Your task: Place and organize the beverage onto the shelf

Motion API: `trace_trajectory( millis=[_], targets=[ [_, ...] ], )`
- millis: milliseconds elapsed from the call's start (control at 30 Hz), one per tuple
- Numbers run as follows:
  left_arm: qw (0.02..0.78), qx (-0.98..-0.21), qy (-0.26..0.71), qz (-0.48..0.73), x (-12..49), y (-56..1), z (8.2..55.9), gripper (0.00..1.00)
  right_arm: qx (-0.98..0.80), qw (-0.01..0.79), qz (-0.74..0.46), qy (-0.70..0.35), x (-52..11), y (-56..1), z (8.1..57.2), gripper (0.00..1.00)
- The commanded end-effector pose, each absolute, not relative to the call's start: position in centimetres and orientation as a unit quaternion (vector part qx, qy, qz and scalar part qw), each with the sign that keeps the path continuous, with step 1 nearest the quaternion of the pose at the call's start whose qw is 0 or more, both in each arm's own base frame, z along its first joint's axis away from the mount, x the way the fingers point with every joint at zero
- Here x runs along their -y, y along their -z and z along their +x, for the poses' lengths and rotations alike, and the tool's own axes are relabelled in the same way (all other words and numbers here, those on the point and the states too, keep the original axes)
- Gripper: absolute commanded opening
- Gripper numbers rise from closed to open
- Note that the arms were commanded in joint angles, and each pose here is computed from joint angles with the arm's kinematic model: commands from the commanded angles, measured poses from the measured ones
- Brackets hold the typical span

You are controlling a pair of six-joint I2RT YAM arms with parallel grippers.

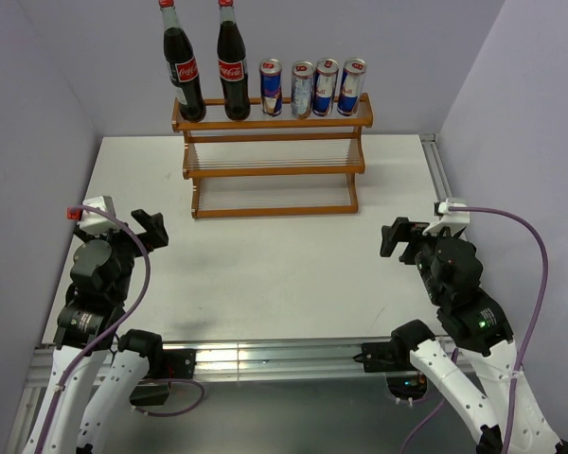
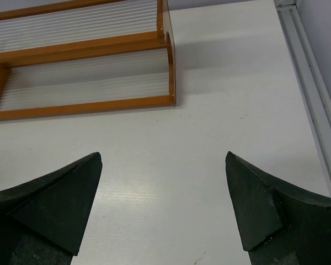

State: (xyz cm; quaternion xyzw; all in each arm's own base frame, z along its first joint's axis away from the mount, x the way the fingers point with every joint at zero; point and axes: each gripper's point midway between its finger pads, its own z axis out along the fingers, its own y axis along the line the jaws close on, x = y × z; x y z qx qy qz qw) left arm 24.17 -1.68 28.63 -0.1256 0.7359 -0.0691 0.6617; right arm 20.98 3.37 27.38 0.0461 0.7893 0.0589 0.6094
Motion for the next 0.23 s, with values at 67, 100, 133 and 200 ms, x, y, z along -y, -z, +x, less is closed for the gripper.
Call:
trace_trajectory(
  millis=[67,100,133,200],
  targets=[
    [0.678,-0.722,0.072,-0.118,1.75,-29.74,24.35,0.99,-0.777,0.624,0.056,-0.064,-3.45,-28.17,21.42,1.0],
    [0.678,-0.722,0.072,-0.118,1.75,-29.74,24.35,1.0,-0.777,0.624,0.056,-0.063,-3.41,-28.17,21.42,1.0],
    [0.677,-0.723,0.072,-0.118,1.76,-29.7,24.38,0.99,-0.776,0.625,0.057,-0.064,-3.38,-28.27,21.39,1.0],
    [0.678,-0.722,0.071,-0.117,1.75,-29.7,24.37,0.99,-0.776,0.625,0.056,-0.063,-3.4,-28.21,21.47,1.0]
  ],
)
